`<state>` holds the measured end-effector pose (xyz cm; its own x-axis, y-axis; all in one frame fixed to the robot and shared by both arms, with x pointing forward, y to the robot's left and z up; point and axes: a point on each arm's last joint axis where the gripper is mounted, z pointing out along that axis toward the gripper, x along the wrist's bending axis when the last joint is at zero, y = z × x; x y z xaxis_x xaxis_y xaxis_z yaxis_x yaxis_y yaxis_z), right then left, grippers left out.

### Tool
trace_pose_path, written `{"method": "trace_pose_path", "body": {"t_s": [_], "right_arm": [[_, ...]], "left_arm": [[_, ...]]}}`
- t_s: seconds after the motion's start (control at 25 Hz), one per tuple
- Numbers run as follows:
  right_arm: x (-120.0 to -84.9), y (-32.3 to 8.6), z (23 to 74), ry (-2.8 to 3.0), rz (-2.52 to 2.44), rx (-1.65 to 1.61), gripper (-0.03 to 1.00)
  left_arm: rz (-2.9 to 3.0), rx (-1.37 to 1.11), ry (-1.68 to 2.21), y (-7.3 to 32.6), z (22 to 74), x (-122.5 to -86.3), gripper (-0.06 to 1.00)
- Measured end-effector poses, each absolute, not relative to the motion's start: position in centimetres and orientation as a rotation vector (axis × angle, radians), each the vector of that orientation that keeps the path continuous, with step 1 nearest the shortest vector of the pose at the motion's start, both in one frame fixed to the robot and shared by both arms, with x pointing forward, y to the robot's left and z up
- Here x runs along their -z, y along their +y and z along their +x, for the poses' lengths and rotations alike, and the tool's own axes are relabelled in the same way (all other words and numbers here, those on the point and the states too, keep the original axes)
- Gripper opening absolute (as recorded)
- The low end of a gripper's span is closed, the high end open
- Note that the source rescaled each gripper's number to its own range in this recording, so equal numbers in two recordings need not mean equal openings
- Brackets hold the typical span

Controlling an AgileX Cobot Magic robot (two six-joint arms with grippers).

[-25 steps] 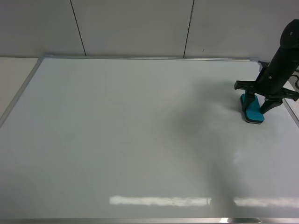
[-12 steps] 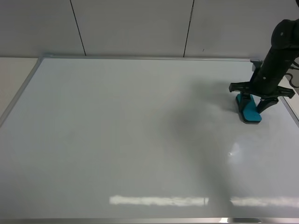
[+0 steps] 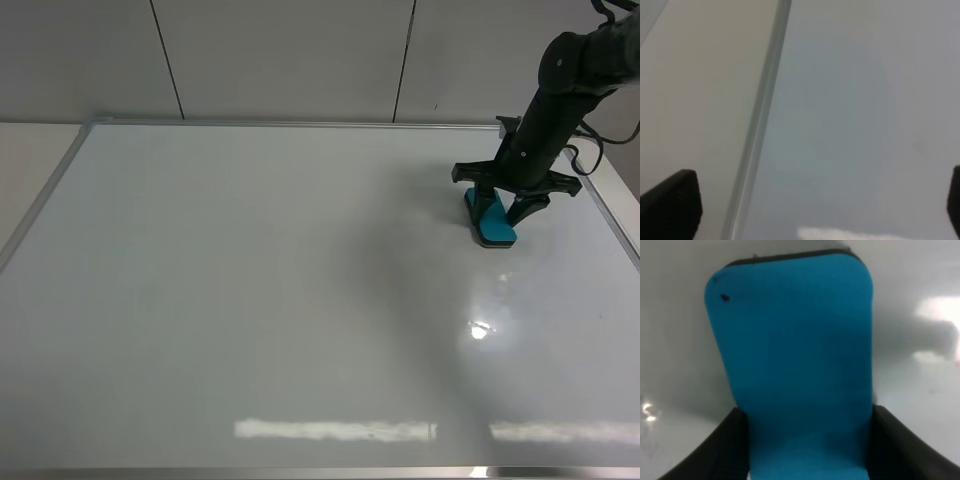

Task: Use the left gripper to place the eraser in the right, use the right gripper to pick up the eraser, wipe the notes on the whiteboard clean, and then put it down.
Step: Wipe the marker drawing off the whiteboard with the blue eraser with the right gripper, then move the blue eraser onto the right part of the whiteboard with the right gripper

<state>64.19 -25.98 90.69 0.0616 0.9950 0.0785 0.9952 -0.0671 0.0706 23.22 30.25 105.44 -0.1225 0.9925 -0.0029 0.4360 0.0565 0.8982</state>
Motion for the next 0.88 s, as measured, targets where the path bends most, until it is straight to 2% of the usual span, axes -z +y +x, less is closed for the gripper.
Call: {"method": "trace_pose_path", "body": {"t_s": [0.32, 0.48, 0.68, 0.88], "right_arm": [[-91.1, -33.5, 65.0, -2.08, -2.455, 0.084, 0.0], [-91.1, -34.9, 64.8, -2.053, -2.479, 0.051, 0.0], [-91.1, -32.8, 64.7, -2.077, -2.419, 0.041, 0.0], [-93.1, -26.9, 64.4, -2.233, -2.277, 0.092, 0.0]], "left_arm": [[1.453, -1.024, 1.646, 30.2, 23.2, -105.4, 1.0], [1.453, -1.024, 1.646, 30.2, 23.2, -105.4, 1.0], [1.453, -1.024, 1.646, 30.2, 23.2, -105.4, 1.0], [1.453, -1.024, 1.646, 30.2, 23.2, -105.4, 1.0]]}}
